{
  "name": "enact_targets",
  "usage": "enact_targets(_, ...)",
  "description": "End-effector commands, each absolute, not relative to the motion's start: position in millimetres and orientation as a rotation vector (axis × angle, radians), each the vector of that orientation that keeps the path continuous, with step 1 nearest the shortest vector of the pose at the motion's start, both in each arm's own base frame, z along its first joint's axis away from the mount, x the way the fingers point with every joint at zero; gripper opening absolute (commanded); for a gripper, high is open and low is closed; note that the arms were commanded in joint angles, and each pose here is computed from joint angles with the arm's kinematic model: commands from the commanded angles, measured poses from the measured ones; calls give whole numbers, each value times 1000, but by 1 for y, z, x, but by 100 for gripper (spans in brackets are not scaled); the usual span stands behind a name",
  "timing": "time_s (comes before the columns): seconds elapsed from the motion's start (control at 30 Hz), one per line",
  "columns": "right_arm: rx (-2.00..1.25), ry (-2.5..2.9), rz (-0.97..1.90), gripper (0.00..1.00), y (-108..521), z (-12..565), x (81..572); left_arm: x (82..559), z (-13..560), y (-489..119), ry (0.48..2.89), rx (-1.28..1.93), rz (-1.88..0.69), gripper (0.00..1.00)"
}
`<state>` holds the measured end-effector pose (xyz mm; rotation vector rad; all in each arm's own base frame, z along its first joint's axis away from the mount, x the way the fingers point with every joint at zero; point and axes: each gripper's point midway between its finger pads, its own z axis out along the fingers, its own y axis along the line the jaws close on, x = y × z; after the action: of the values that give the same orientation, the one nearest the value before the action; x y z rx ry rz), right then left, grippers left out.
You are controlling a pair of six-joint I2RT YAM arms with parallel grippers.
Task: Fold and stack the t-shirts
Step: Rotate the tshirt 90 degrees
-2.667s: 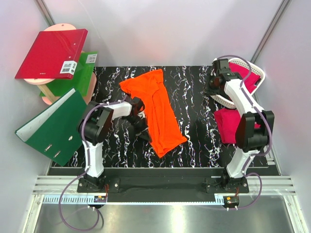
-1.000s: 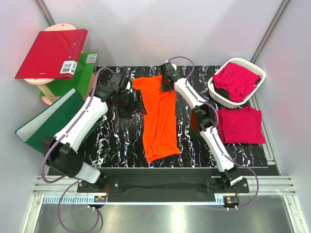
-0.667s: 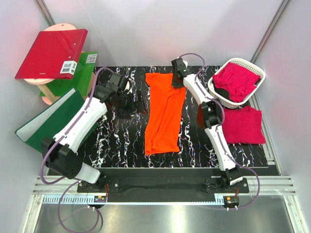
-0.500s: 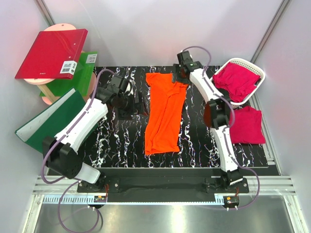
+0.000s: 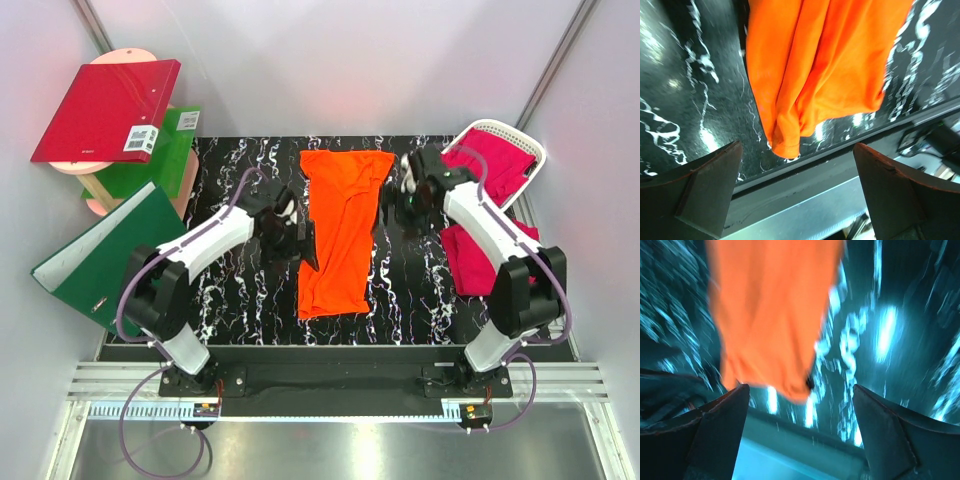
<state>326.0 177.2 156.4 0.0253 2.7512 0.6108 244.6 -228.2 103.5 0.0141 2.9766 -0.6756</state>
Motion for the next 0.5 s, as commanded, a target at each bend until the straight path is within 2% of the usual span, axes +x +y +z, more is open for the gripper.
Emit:
enact_targets(0.0, 137, 3045, 822, 87, 186, 129, 246, 232, 94, -239, 2993, 54, -729, 99)
enact_targets(0.1, 209, 3130, 936, 76, 193, 110, 221, 221, 81, -237, 3041, 44, -706, 99)
enact_targets(0.47, 301, 3219, 1006, 77, 205, 70, 206, 216, 59, -241, 3100, -5, -663, 99)
